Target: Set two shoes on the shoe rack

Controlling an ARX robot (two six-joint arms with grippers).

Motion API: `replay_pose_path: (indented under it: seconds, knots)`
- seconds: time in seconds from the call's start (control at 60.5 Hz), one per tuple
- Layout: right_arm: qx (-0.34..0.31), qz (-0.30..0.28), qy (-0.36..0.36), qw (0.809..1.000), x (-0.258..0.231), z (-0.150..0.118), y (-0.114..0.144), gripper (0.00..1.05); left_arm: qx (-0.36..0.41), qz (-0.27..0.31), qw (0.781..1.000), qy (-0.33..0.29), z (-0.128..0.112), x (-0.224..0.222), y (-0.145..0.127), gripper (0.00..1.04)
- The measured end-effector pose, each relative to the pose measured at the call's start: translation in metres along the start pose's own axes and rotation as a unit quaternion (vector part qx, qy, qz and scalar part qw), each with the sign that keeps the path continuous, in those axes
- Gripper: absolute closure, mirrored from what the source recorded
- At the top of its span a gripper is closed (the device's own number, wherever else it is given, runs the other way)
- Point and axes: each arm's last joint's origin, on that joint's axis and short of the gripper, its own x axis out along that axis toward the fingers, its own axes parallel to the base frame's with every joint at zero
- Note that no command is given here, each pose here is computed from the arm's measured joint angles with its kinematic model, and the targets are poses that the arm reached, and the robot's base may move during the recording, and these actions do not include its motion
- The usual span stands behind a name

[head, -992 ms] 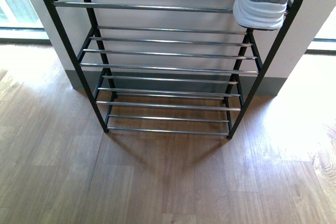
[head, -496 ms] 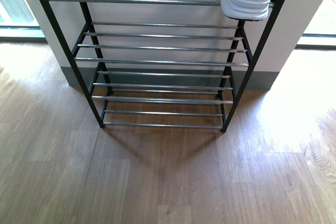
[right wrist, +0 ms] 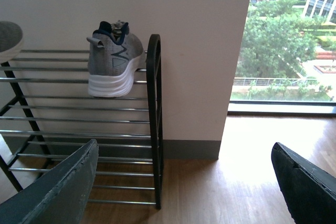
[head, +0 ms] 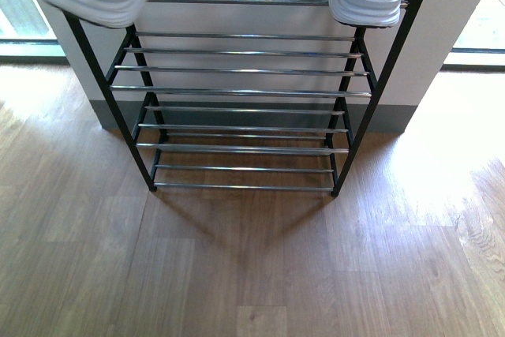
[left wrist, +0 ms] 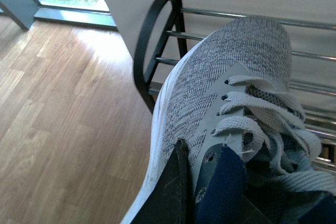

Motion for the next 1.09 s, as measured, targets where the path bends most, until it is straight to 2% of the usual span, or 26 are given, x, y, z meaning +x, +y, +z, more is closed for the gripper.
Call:
replay_pose_path:
  seconds: [0.149,0.265,0.414,0.777,1.092]
  knots:
    - [0.000,0.000,0.000,1.000,0.000,0.000,0.000,0.09,0.014,-0.025,0.999,0.021,0.016,0.035,-0.032,1.04]
    - [0.000,0.000,0.000,1.000,0.000,0.000,0.000,0.09,0.018,-0.066,0.997,0.021,0.026,0.056,-0.075,1.04]
    - [0.000,0.000,0.000,1.000,0.000,0.000,0.000,0.09,0.029,-0.088,0.995,0.036,0.016,0.069,-0.109,1.04]
    - [0.000,0.000,0.000,1.000,0.000,0.000,0.000,0.09,-0.053,-0.150,0.987,-0.026,0.025,0.067,-0.130,1.04]
    - [0.000,0.000,0.000,1.000,0.000,0.000,0.000,0.09,-0.125,-0.163,0.978,-0.045,0.030,0.070,-0.130,1.03]
